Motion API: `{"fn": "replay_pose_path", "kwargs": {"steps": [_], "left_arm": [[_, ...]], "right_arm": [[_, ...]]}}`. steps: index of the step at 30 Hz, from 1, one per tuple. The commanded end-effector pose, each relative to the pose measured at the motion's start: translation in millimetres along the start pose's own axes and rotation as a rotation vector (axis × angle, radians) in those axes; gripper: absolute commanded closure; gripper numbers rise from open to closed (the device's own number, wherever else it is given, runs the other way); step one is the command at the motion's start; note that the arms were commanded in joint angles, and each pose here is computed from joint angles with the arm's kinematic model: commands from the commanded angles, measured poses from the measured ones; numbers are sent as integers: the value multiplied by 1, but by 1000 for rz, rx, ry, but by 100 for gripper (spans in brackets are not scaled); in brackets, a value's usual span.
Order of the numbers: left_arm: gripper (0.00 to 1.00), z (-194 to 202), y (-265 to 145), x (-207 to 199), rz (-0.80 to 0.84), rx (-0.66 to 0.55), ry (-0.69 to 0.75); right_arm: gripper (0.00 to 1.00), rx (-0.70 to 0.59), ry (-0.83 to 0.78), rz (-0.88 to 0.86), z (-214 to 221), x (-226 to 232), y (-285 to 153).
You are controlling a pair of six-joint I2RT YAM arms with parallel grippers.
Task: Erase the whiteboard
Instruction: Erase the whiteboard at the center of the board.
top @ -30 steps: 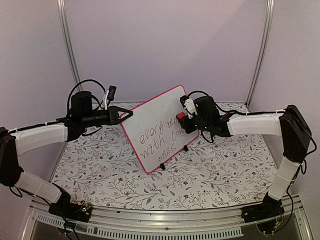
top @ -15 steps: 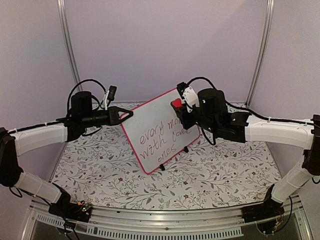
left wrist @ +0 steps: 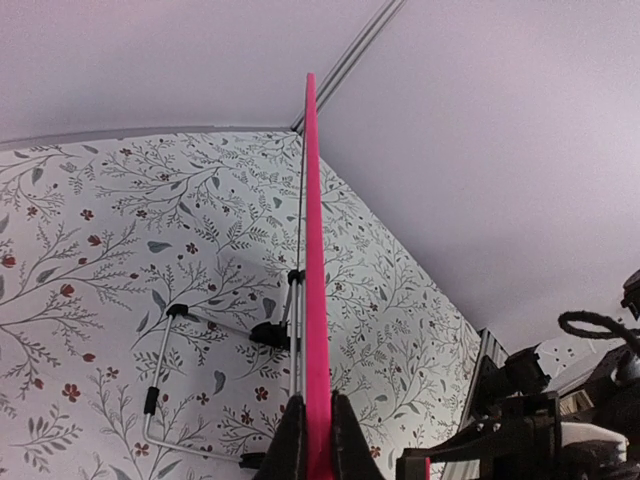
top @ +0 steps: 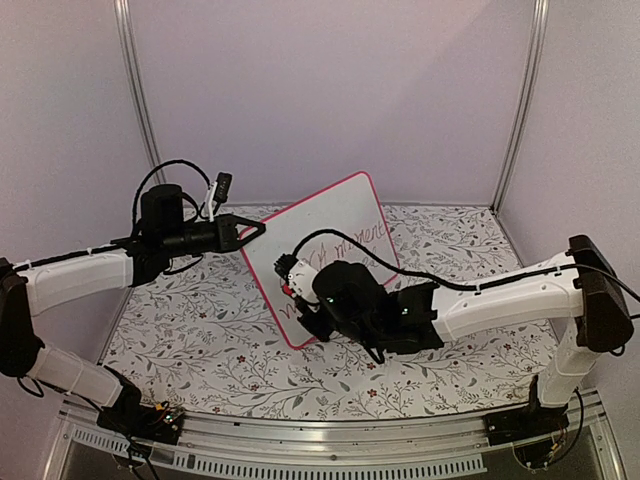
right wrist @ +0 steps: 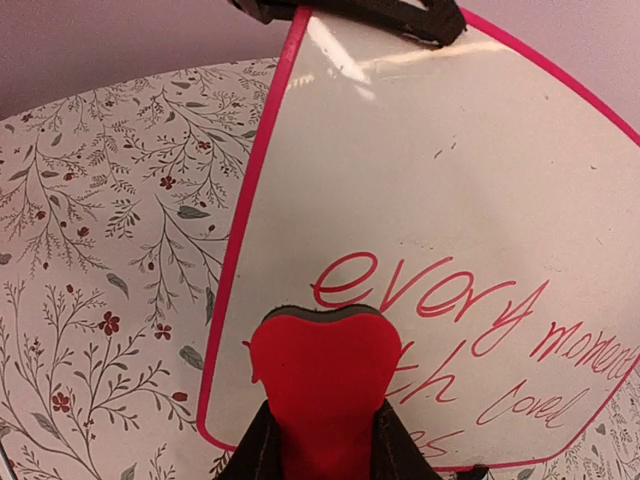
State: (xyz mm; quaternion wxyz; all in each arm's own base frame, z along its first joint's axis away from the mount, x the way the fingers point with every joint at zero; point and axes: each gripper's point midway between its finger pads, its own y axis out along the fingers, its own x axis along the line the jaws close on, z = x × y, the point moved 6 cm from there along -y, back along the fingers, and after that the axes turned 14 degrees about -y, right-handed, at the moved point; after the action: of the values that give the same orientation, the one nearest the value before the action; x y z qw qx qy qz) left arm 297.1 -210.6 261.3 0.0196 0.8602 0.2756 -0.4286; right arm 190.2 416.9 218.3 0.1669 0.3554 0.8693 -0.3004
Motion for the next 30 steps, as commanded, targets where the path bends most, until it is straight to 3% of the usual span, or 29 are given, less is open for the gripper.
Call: {"fn": "replay_pose_path", "kwargs": {"steps": [1, 30], "left_arm": [[100, -1, -4, -13, 42, -7, 0], [100, -1, -7, -19, 67, -7, 13]], "right_arm": [[76, -17, 21, 1, -8, 11, 9], [76, 102, 110, -98, 33, 32, 56]]}}
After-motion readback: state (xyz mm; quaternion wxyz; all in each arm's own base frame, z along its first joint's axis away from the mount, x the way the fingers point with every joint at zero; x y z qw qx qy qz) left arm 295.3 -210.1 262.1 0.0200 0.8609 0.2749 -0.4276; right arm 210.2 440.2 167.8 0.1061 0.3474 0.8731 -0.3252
